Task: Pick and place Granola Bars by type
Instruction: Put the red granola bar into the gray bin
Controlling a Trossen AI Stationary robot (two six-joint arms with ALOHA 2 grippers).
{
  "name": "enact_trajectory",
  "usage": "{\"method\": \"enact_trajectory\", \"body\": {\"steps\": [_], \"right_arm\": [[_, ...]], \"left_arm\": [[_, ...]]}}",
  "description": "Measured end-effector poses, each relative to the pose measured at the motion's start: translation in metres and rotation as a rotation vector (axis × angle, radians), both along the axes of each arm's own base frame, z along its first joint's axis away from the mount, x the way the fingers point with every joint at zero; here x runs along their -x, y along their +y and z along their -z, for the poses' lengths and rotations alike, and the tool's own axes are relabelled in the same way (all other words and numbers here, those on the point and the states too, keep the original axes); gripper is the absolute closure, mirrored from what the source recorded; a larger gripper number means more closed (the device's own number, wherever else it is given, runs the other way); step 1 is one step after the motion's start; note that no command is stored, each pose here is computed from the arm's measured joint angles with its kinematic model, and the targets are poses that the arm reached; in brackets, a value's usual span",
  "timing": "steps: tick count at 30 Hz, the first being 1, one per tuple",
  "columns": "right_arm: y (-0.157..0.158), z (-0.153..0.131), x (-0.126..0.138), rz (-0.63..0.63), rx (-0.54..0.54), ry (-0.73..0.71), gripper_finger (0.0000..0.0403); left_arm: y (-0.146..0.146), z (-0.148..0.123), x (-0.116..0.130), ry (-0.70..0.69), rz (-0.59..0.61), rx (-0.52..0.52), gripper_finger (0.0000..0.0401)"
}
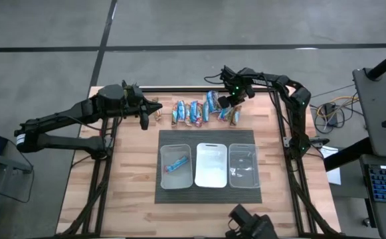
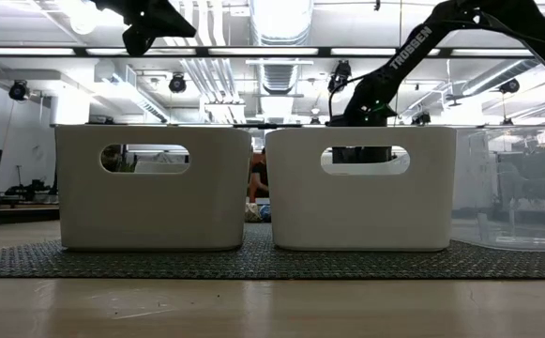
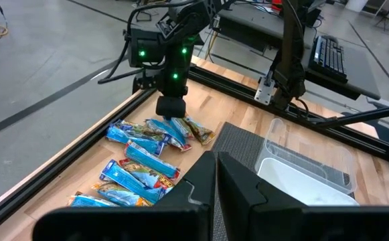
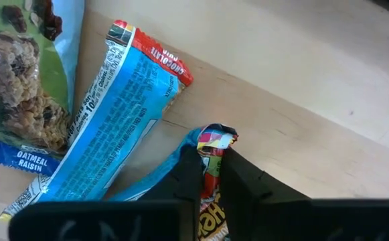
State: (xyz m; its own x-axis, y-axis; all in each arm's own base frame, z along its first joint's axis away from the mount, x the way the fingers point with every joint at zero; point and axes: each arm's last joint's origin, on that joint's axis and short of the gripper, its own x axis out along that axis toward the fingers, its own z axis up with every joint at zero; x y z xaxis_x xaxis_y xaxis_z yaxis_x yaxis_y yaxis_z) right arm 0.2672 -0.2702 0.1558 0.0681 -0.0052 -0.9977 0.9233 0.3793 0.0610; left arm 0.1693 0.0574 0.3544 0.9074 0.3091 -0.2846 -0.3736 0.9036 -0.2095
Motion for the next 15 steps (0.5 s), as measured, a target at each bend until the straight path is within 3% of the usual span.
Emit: {"method": "enact_trajectory", "body": {"steps": [6,15], "right_arm": [[0.001,-0.021,0.004,0.000,0.039,-0.044,0.0372],[0.013,-0.083,0.014,-0.016,0.166,-0.177,0.0372]], "left_arm": [[0.000,0.000,0.000,0.000,0.000,0.000,0.0401],[0.000,0.000,0.000,0.004,0.004,-0.012,0.0401]]}}
